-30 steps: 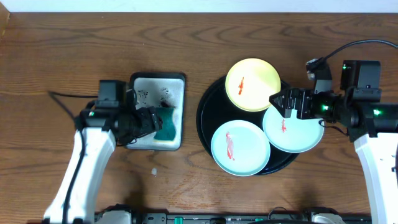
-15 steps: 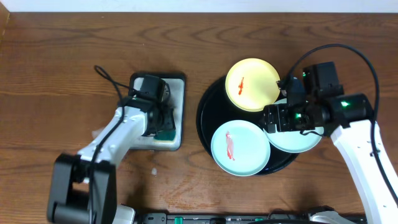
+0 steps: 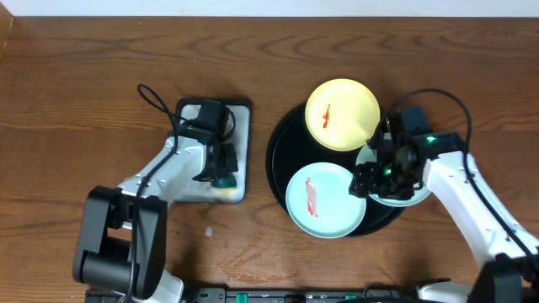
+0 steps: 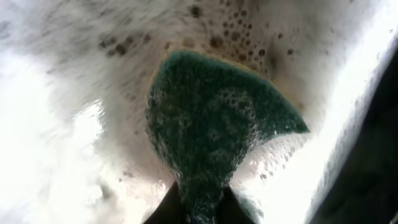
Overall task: Clean dirty plates on tray and stack at the side
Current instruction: 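Grasp green sponge with left gripper and rim of right green plate with right gripper, then lift the green plate with right gripper and tilt it up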
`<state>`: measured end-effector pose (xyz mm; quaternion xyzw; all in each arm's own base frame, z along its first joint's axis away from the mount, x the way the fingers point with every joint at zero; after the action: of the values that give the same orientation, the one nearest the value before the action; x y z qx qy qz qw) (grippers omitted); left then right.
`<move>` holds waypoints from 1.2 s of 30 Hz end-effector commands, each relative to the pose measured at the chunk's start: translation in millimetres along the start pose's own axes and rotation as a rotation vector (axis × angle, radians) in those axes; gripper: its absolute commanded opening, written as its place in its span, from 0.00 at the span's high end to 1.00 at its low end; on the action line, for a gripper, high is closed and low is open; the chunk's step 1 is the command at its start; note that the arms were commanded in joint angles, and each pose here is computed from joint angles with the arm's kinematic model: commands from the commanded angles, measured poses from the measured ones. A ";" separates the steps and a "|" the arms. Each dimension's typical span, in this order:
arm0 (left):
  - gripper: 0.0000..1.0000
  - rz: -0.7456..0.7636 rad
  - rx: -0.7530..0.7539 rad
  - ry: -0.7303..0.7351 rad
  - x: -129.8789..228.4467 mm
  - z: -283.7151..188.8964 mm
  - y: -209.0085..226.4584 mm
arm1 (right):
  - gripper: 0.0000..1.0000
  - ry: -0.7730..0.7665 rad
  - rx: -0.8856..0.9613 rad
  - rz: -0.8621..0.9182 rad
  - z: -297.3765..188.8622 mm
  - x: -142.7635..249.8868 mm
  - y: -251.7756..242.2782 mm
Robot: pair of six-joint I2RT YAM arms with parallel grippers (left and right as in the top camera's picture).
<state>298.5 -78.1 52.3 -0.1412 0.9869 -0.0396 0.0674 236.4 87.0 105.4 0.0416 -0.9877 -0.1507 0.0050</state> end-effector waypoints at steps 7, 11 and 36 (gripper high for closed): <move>0.73 -0.005 0.020 -0.103 -9.7 -39.3 0.0 | 0.46 0.075 0.034 0.072 52.5 9.4 -16.0; 0.67 -0.005 0.014 -0.092 -7.3 -39.4 1.5 | 0.75 0.082 -0.014 0.059 68.1 13.3 -8.1; 0.43 -0.001 0.008 -0.082 -5.3 -39.2 2.7 | 0.81 -0.173 0.058 -0.100 22.5 -62.0 -7.6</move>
<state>290.9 -73.5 83.5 -0.1454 0.9841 -0.0412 0.0935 288.5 93.7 72.1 0.0668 -0.9862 -0.1297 -0.0783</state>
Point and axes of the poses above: each gripper's point midway between its finger pads, its own z axis out along the fingers, its own y axis along the line the jaws close on, x = y × z, the point moved 4 cm from there along -z, back along the fingers, and after that the axes turned 5 degrees about -z, right-handed, at the moved point
